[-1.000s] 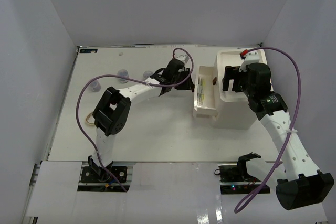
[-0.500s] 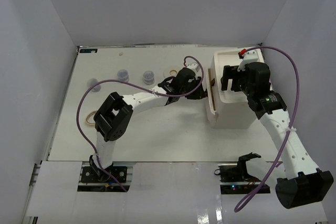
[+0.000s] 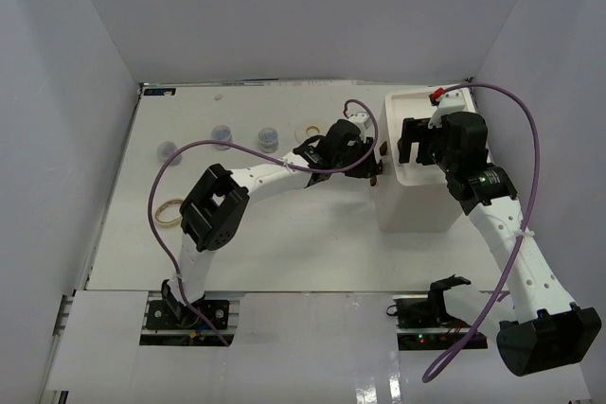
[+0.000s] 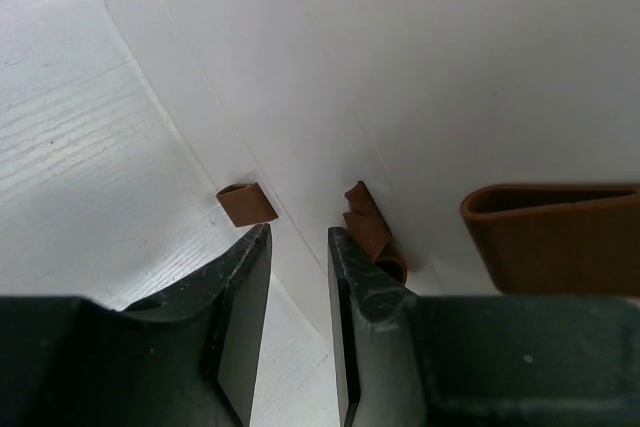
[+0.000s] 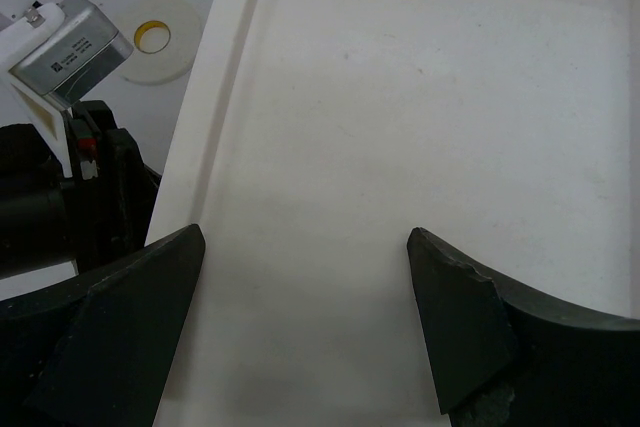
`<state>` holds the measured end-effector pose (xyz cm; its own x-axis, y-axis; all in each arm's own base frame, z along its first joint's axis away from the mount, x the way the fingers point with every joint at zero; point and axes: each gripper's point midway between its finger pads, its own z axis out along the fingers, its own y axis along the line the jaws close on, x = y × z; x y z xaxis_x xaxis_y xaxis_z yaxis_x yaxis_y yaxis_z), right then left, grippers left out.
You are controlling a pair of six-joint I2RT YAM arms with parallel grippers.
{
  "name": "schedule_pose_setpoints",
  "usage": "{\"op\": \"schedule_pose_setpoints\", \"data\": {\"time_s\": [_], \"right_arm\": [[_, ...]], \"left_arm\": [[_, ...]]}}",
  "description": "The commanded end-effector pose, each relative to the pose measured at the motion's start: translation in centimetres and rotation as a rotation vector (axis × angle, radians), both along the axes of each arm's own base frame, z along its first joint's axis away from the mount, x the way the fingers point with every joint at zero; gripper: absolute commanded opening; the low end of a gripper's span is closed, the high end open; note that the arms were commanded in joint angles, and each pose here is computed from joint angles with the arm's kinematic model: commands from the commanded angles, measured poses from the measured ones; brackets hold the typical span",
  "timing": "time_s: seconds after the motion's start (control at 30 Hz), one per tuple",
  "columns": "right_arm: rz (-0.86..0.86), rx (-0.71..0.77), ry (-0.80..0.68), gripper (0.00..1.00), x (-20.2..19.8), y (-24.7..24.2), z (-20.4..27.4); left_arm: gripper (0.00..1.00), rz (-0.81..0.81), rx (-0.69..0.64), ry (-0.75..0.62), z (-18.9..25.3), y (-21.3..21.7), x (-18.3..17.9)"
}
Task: Sort the stationery into containers
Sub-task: Open the drawer in the storage box.
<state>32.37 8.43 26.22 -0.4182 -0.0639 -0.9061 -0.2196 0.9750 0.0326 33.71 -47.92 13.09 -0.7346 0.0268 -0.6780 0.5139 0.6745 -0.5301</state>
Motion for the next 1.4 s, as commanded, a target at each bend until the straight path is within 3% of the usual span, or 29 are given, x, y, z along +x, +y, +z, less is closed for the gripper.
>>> {"op": "schedule_pose_setpoints", "data": {"time_s": [0.0, 0.17, 0.33, 1.13, 1.37], "right_arm": [[0.132, 0.084, 0.173, 0.90, -2.3, 3.3, -3.8], [0.195, 0.092, 0.175, 0.90, -2.5, 4.1, -3.9], [0.203, 0.089, 0.184, 0.90, -2.6, 4.3, -4.1], [0.183, 0.039, 0.117, 0.90, -2.9, 3.1, -2.1], [0.195, 0.027, 0.101, 0.90, -3.1, 3.0, -1.7]], "left_arm": [[0.41, -0.051, -0.126, -0.078, 5.7, -0.7, -1.3], [0.43, -0.048, -0.142, -0.107, 6.2, 3.5, -1.3], [0.47, -0.135, -0.107, -0.095, 2.8, 5.7, -2.8], [0.50, -0.423, -0.091, -0.349, -2.6, 2.7, 0.8], [0.55, -0.509, -0.093, -0.474, -3.3, 2.7, 1.3]]}}
